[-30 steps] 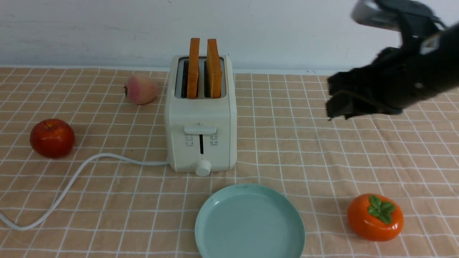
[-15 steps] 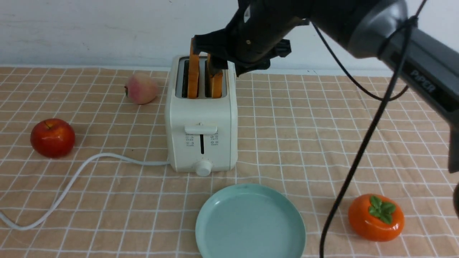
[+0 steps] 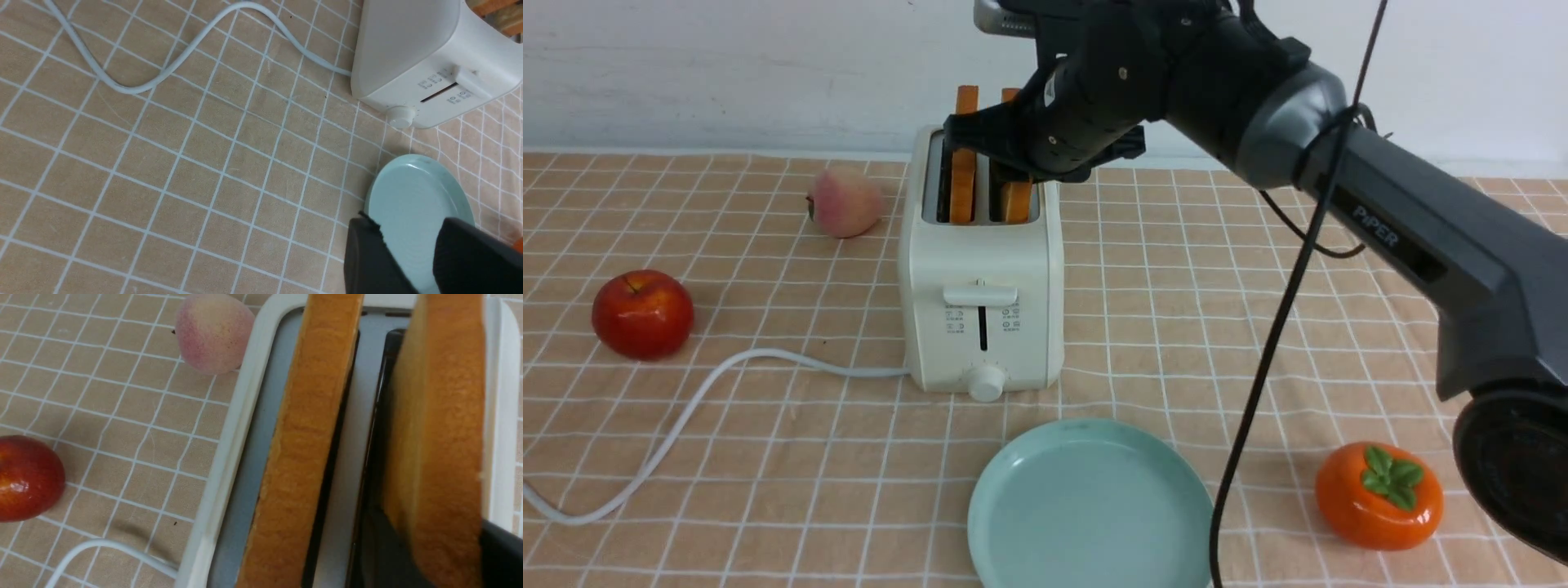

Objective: Take toasted bread from bread machine on light coffee tablecloth place on plate.
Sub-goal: 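Grasp the toast slice in the toaster and pull it up out of the slot with the right gripper, then place the held slice of bread on top of the slice on the plate with the right gripper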

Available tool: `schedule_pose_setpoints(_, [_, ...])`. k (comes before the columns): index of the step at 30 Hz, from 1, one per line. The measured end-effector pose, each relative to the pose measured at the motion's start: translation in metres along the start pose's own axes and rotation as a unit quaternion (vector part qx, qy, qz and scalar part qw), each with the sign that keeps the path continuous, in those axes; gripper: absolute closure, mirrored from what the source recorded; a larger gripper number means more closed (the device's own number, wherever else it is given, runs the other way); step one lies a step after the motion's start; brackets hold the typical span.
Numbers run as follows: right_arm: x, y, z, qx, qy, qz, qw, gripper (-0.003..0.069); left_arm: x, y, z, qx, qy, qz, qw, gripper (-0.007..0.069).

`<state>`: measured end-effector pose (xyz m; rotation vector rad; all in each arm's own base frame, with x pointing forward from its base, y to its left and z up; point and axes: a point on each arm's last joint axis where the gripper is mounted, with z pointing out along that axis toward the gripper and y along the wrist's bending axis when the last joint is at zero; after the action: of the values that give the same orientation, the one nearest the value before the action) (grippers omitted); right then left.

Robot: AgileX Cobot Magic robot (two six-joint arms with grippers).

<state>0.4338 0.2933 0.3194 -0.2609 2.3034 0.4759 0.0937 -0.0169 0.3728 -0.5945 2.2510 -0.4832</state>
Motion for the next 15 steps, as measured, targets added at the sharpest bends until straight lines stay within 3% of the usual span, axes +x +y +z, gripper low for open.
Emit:
schedule_pose_setpoints(1, [0.000,0.000,0.000,0.002,-0.001,-0.002,1.000,0.0558,0.000,0.000,0.000,0.000,0.000,0.000,1.000,0.0387])
schedule_pose_setpoints(8, [-0.024,0.003,-0.048,0.008,-0.052,-0.019,0.998,0.0559,0.000,0.000,0.000,0.001,0.001,-0.001,1.000,0.0387])
schedule_pose_setpoints(15, [-0.062,0.011,-0.224,-0.019,-0.168,-0.035,0.985,0.0559,0.000,0.000,0.000,0.000,0.000,0.000,1.000,0.0387])
